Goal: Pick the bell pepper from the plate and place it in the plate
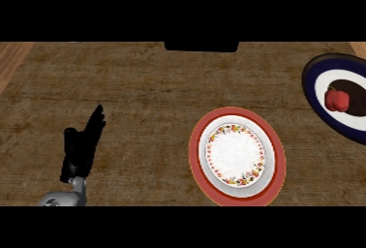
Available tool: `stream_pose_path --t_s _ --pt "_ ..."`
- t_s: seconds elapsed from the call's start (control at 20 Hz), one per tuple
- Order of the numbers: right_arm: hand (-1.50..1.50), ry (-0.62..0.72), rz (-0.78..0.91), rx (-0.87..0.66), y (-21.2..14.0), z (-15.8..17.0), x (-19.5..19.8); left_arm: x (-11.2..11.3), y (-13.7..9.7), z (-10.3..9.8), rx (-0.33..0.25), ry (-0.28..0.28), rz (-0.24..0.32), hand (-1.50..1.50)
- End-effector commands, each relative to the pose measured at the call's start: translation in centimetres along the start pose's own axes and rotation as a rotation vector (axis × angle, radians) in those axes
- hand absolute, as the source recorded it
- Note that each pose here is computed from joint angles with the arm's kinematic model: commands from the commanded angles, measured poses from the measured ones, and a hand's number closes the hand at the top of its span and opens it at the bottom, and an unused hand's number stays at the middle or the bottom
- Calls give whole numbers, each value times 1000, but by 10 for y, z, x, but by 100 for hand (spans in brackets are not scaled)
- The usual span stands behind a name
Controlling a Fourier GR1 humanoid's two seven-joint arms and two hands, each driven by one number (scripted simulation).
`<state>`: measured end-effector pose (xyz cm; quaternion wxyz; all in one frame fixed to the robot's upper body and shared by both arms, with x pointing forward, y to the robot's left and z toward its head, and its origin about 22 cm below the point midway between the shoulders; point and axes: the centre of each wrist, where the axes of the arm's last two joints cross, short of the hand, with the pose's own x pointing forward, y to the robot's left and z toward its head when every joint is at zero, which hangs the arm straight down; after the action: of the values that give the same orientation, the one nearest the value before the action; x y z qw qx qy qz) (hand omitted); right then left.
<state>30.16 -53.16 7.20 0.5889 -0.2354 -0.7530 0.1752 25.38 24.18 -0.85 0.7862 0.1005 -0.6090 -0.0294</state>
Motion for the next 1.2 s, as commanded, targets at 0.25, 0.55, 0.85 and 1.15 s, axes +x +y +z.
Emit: stream_pose_path --t_s 0.25,0.55,0.85,1.15 --pt "-150 -28 16 -14 -28 22 -3 4 5 -2 -21 -11 1 0" --pt "-150 7 31 -63 -22 21 -5 -6 -4 1 -6 -2 2 0" --pt "-150 6 13 -92 -36 29 -3 9 -5 -4 -13 -7 6 0" --pt "-150 14 40 -175 -46 52 -11 12 -5 -7 -4 -12 -1 0"
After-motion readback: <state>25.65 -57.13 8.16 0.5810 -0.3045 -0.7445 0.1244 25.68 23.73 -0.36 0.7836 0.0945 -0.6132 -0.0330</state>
